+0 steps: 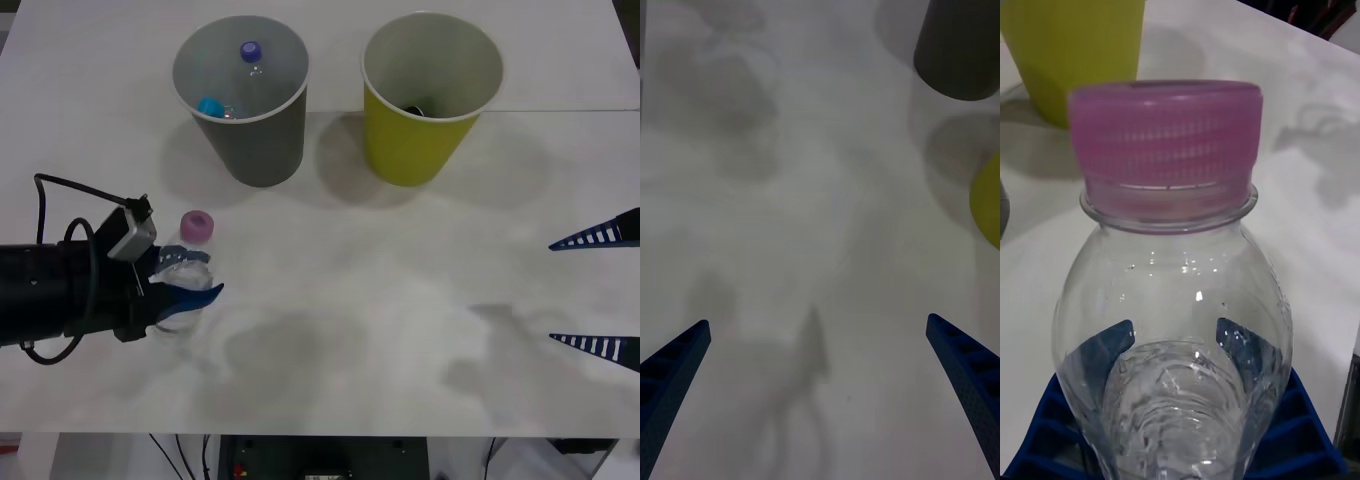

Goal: Put the can into the green bin and the plastic bottle into the gray bin

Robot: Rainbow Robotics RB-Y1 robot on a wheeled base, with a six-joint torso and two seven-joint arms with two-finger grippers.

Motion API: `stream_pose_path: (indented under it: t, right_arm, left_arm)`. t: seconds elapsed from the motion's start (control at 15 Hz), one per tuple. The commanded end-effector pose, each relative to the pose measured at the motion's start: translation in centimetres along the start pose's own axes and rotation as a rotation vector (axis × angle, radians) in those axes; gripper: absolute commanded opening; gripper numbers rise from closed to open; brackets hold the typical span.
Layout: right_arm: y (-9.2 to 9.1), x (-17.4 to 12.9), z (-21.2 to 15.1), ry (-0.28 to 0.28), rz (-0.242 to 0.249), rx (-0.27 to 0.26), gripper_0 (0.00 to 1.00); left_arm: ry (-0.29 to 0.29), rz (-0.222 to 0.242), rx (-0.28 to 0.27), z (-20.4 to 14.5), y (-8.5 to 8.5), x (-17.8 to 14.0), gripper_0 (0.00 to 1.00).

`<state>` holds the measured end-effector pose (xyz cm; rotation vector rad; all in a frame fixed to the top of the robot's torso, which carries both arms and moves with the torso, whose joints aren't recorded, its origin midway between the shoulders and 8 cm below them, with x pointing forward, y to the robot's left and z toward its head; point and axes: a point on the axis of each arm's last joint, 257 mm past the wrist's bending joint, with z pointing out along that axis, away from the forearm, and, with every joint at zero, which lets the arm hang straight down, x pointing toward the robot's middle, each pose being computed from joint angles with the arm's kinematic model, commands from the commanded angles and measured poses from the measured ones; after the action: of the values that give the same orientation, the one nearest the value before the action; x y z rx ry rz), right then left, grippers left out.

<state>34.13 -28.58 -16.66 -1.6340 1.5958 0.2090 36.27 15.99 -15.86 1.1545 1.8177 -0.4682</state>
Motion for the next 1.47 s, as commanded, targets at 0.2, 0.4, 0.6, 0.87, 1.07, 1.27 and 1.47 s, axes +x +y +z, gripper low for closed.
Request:
stream_pose_path:
  t: [0.2,0.4,0.6,0.87,1.07,1.27,1.47]
  right_arm:
    - [0.0,0.0,0.0,0.000,0.000,0.000,1.00]
    - [0.0,0.0,0.0,0.000,0.000,0.000,1.00]
    - [0.0,0.0,0.0,0.000,0.000,0.000,1.00]
    - [0.0,0.0,0.0,0.000,0.000,0.000,1.00]
    - [0.0,0.0,0.0,0.000,0.000,0.000,1.00]
    - [0.0,0.0,0.0,0.000,0.000,0.000,1.00]
    - [0.0,0.0,0.0,0.000,0.000,0.000,1.00]
  left_arm:
    - [0.057,-0.073,-0.045,-2.0,2.3,-1.8,0.00]
    - [0.091,-0.090,-0.073,-3.4,3.9,-3.5,0.00]
    - [0.119,-0.071,-0.101,-4.8,5.4,-5.4,0.00]
    - [0.102,-0.078,-0.113,-6.5,8.0,-9.0,0.00]
    - [0.072,-0.138,-0.080,-6.8,10.8,-12.1,0.00]
    - [0.091,-0.136,-0.076,-6.1,12.9,-14.3,0.00]
    - [0.144,-0.114,-0.065,-5.6,14.2,-16.8,0.00]
